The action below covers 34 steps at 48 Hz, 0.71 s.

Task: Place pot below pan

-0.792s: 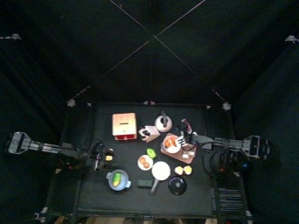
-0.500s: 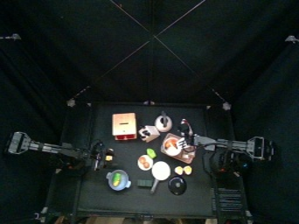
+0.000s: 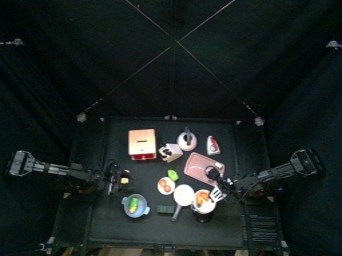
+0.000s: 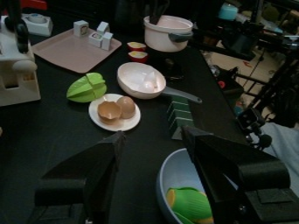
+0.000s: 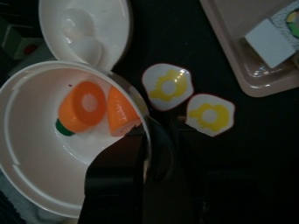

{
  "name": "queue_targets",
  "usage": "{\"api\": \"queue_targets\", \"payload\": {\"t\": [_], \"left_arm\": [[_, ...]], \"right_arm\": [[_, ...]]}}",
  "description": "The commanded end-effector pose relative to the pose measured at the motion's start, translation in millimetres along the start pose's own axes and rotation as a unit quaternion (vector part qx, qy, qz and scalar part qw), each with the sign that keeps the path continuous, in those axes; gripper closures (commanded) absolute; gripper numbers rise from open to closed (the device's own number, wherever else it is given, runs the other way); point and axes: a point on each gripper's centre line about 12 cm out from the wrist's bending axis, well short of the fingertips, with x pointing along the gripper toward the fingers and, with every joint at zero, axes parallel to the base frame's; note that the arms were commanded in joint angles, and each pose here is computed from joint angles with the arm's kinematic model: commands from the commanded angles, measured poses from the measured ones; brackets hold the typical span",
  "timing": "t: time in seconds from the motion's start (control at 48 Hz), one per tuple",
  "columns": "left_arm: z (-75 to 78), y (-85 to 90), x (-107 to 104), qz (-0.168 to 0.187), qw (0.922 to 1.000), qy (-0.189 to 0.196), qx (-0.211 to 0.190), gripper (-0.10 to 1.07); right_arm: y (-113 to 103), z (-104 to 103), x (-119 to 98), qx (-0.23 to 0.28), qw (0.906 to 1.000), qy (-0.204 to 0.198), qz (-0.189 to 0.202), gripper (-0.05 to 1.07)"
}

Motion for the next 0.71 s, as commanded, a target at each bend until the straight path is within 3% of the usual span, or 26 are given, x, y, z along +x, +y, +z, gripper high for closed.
{"api": "queue_targets", "payload": {"t": [0.0, 0.25, 0.688], "left_arm": [[5.5, -1.1, 2.0, -0.002, 1.0, -0.008, 0.001, 0.07], [5.5, -1.1, 2.0, -0.002, 1.0, -0.008, 0.0, 0.07], [5.4, -1.2, 1.5, -0.003, 1.0, -0.009, 0.001, 0.07]], "right_arm": [[17.2, -4.3, -3.0, -0.022, 0.9992, -0.016, 0.029, 0.52], [50.3, -2.7, 23.5, -0.059, 0.9966, -0.04, 0.041, 0.52], [111.3, -20.2, 81.3, -0.1, 0.9949, -0.012, 0.01, 0.52]]}}
